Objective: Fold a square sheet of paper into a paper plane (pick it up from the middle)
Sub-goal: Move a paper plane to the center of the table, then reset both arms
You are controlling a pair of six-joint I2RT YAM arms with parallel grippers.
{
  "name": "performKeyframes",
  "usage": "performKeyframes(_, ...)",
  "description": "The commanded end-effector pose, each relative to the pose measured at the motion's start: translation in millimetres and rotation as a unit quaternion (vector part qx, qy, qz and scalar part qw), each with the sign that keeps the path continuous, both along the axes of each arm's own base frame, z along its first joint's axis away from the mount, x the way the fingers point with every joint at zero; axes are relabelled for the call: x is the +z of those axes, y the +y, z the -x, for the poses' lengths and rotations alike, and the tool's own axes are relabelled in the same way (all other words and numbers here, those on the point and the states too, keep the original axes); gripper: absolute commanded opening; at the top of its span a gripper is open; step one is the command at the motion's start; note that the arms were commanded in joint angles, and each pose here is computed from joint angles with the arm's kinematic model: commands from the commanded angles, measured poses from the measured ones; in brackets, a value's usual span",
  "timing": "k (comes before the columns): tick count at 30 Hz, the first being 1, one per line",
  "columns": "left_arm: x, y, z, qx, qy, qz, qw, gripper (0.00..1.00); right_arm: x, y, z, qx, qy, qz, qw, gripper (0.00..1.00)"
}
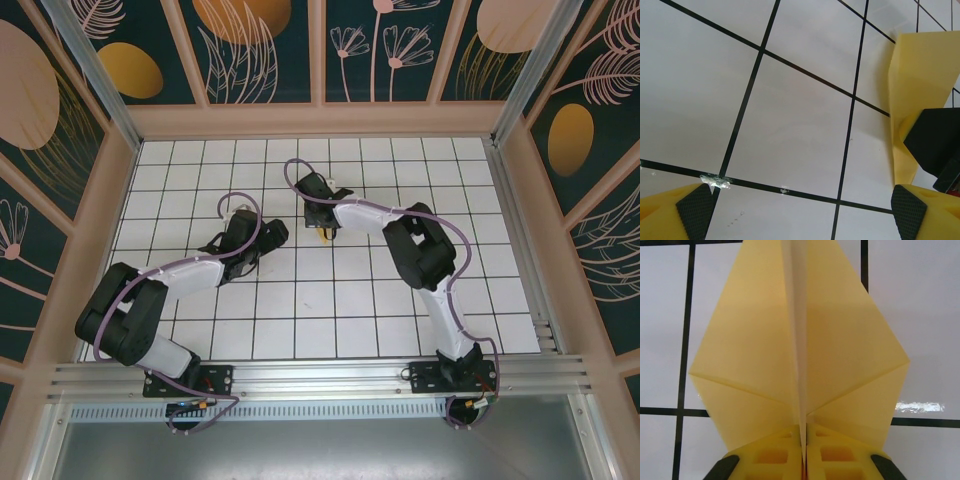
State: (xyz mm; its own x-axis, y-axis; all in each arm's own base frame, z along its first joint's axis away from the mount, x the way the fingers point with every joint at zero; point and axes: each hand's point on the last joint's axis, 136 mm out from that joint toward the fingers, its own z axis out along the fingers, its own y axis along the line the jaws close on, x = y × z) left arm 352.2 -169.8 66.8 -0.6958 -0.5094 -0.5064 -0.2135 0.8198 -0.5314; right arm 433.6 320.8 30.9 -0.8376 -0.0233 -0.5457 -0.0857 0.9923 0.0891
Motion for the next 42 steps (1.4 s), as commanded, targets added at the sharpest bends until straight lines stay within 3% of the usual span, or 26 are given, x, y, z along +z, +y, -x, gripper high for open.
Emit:
performKeyframes(1,4,8,0,0.015,-0.002,-0.006,1.000,0.94,7,1,-4,0.003,-0.003,0.007,1.000,0.13)
performKeyframes(8,20,11,-6,0.018,-0.013,-0.021,1.000,0.95,77,5,-8,0.009,-0.049,-0.028,0.998,0.27)
performKeyframes(13,47,26,-13,0.034,-0.038,-0.033,0.998,0.96,147,-10,-5,-0.001,-0.108,-0.056,0.993,0.45)
performKeyframes(19,87,61,-22,0.073,-0.090,-0.072,0.991,0.98,200,-70,-5,-0.053,-0.176,-0.067,0.981,0.65)
performKeyframes(24,119,101,-24,0.120,-0.143,-0.152,0.971,0.98,229,-138,-1,-0.099,-0.245,-0.055,0.963,0.80)
performKeyframes(28,135,130,-18,0.158,-0.185,-0.207,0.948,0.98,237,-215,5,-0.168,-0.284,-0.032,0.943,0.99)
performKeyframes(36,134,194,11,0.258,-0.234,-0.237,0.907,0.98,202,-337,37,-0.292,-0.307,0.011,0.906,0.99)
performKeyframes(42,111,221,28,0.271,-0.239,-0.303,0.882,0.98,158,-385,59,-0.324,-0.314,0.011,0.892,0.99)
